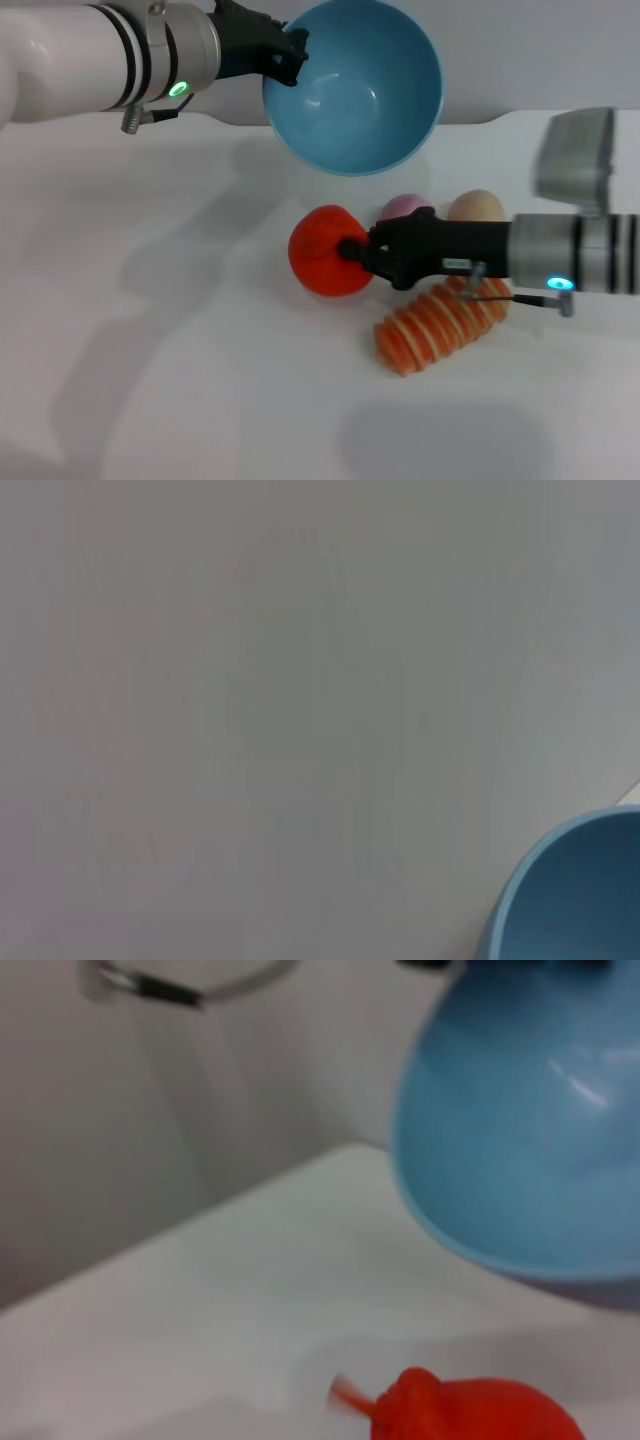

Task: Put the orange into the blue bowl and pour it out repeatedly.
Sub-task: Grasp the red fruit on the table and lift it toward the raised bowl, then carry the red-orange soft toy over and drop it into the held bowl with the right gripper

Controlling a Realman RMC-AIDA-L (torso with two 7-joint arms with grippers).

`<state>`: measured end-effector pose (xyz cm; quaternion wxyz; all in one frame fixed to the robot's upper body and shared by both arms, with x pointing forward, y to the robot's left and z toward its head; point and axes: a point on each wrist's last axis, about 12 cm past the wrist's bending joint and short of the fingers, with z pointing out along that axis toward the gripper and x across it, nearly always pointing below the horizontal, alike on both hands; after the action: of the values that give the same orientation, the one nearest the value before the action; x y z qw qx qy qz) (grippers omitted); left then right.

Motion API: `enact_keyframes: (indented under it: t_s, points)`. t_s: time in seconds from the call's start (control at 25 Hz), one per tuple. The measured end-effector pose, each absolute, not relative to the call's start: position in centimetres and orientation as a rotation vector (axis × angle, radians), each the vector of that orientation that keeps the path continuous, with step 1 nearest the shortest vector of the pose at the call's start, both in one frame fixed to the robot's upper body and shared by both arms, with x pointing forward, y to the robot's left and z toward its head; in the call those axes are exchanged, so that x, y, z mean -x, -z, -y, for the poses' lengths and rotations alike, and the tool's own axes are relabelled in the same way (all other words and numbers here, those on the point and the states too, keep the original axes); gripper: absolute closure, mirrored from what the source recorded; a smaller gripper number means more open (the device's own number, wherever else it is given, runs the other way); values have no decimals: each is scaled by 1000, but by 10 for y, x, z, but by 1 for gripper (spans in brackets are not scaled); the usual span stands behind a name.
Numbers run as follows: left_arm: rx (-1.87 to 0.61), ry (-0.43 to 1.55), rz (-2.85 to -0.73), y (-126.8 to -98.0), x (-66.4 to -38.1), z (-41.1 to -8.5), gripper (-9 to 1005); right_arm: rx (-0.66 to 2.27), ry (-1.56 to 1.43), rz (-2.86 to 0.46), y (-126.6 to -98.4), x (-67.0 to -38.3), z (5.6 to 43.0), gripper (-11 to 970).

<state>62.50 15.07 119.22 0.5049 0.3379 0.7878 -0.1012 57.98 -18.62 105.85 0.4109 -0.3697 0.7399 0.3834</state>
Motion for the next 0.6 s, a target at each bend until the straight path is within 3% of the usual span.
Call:
enact_keyframes:
  t_s: [0.12, 0.32, 0.6]
  points:
    - [-811, 226, -1911, -1190, -628, -156, 997, 994, -1113, -1646, -1087, -561, 206, 846]
    - [-831, 221, -1968, -1181, -632, -159, 997, 971, -1137, -1468, -1111, -544, 232, 885]
    - [-943, 236, -2041, -1164, -624, -151, 997, 1055, -1066, -1338, -1129, -529, 255, 925]
